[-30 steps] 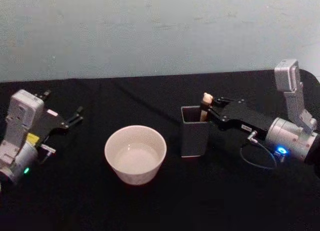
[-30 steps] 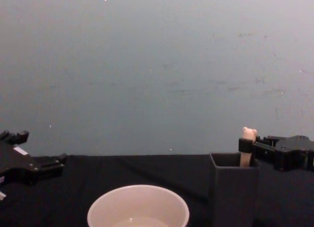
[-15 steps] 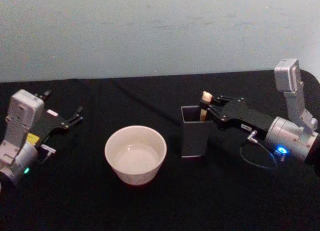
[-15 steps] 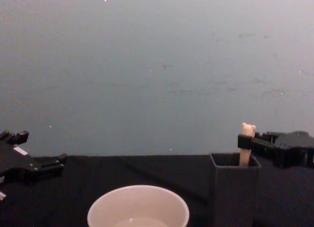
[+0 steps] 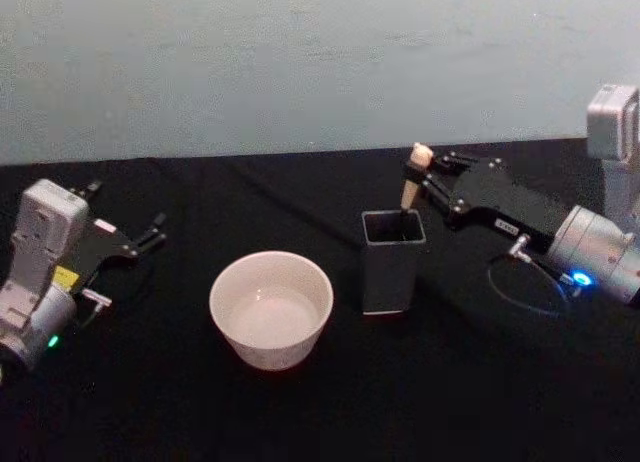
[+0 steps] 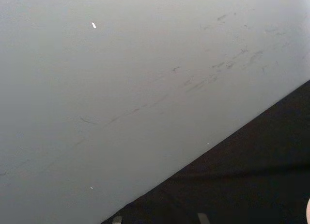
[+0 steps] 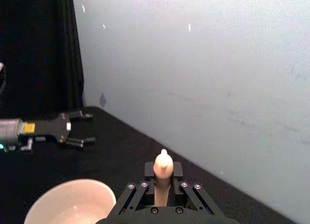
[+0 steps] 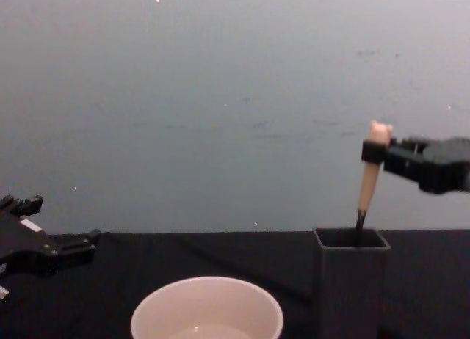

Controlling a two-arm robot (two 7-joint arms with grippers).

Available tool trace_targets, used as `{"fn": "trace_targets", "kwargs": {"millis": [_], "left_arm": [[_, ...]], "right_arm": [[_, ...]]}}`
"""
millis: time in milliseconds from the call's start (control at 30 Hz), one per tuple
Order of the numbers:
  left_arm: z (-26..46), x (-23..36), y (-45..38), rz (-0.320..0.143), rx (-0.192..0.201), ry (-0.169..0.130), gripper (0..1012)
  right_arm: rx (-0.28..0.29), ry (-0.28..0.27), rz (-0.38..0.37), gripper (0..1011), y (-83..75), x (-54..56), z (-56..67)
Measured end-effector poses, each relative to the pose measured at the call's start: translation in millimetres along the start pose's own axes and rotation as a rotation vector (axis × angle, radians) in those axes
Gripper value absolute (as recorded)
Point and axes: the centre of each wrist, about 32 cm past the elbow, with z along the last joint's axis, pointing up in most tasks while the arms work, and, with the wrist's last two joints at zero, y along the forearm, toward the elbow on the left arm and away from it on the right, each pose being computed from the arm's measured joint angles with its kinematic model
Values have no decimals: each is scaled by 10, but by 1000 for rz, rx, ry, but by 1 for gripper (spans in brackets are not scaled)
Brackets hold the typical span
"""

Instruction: Pick up the stirring spoon with one hand, stir inside the cup, then place it back in its original position.

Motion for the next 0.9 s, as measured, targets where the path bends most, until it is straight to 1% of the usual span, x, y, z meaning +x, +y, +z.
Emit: {"fn": "trace_targets", "kwargs": {"millis": [133,167,233,267,333,567,833,900], "left_arm": [[0,0,0,0,0,0,1001],[0,0,0,0,0,0,1001],[0,0,0,0,0,0,1002],[0,0,0,0,0,0,1001],[0,0,0,0,0,0,1001],[0,0,0,0,0,0,1001],[0,0,0,0,0,0,1001],[0,0,0,0,0,0,1001]], "right_arm": [[37,-12,10,204,-5,6,98],[37,-12,10,204,-5,6,98],[59,-17,15,204,-5,13,155],[59,-17,15,204,-5,13,155],[79,-21,21,204,3,21,205],[115,-31,31,204,32,40,288],[125,-29,64,204,159,35,295],[126,-24,89,204,234,27,287]]}}
